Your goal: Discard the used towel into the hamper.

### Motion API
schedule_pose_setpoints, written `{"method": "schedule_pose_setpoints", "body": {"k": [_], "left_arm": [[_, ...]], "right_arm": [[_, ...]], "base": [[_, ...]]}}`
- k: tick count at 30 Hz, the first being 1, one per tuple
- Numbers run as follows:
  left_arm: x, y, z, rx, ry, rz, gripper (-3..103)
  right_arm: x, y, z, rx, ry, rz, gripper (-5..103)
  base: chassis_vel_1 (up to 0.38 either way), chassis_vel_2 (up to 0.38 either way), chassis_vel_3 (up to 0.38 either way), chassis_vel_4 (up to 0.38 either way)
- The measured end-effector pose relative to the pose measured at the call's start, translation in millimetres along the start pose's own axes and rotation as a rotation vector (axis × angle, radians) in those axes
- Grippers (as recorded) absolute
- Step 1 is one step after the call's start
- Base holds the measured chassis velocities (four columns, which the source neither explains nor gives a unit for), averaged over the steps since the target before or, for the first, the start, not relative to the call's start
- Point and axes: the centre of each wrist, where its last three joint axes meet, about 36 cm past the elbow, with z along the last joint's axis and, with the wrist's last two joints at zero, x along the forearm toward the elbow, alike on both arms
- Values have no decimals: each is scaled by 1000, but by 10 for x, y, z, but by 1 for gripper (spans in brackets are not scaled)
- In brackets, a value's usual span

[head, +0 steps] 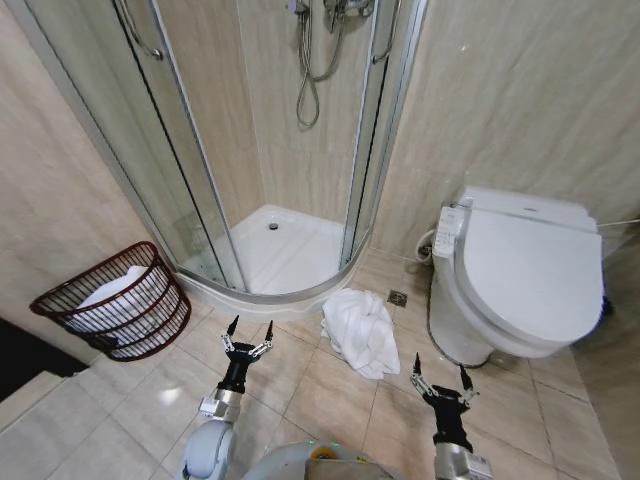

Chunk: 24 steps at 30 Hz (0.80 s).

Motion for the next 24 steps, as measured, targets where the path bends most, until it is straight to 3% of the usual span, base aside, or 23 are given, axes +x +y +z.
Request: {"method": "schedule_pose_setpoints", "body": {"k": [24], "left_arm": [[6,10,21,1,-7,-7,100]], "right_arm": [[0,-29,61,-1,-23,4,100]], "base": [[-16,18,20,-16]]}}
